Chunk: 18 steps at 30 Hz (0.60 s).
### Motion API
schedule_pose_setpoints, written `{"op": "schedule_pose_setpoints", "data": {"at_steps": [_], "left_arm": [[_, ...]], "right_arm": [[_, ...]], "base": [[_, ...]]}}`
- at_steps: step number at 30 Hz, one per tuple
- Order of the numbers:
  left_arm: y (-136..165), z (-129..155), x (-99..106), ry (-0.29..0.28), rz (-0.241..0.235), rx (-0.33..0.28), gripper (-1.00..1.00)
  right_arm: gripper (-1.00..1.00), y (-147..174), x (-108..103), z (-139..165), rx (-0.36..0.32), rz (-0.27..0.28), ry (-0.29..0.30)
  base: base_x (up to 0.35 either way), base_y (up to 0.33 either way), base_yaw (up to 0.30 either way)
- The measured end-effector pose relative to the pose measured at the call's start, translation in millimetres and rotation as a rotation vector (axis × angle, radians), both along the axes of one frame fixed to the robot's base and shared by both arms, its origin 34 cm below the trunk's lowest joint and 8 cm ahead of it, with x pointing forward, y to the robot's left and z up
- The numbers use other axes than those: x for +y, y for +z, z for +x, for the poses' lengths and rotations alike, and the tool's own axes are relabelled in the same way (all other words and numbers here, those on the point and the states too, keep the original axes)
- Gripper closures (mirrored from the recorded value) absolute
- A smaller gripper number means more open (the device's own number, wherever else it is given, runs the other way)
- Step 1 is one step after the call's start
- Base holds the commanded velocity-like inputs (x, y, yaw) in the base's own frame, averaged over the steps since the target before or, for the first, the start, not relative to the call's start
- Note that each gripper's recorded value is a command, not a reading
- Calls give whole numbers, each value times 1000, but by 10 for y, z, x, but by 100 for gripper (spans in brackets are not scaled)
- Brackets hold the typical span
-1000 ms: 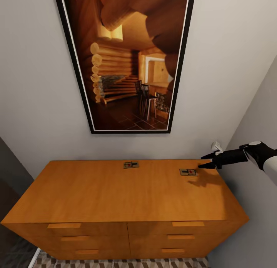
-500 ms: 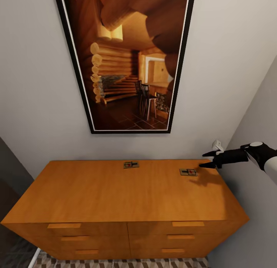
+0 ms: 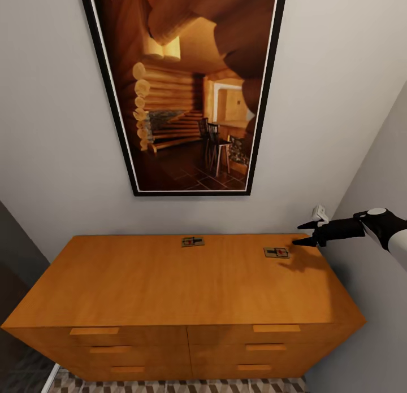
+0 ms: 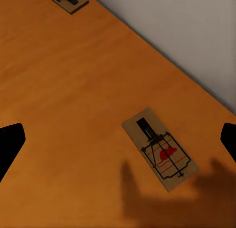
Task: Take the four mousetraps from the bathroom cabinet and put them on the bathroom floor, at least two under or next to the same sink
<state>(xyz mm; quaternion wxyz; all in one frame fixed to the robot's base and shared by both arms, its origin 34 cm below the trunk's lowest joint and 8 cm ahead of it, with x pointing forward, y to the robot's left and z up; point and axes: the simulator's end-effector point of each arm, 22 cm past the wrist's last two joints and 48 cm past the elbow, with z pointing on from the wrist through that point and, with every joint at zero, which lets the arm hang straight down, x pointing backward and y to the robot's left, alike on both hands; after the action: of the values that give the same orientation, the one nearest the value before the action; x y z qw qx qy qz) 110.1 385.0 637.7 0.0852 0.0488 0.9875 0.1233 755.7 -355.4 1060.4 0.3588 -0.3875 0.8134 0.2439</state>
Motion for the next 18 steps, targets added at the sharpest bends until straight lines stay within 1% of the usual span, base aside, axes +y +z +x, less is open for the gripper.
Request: {"op": "schedule_pose_setpoints", "data": {"at_steps": [18], "left_arm": [[1,-72,0,0,0,20,-100]], "right_arm": [[-100,-128,-2,6,21,0,2]], "base": [[0,0,0]]}}
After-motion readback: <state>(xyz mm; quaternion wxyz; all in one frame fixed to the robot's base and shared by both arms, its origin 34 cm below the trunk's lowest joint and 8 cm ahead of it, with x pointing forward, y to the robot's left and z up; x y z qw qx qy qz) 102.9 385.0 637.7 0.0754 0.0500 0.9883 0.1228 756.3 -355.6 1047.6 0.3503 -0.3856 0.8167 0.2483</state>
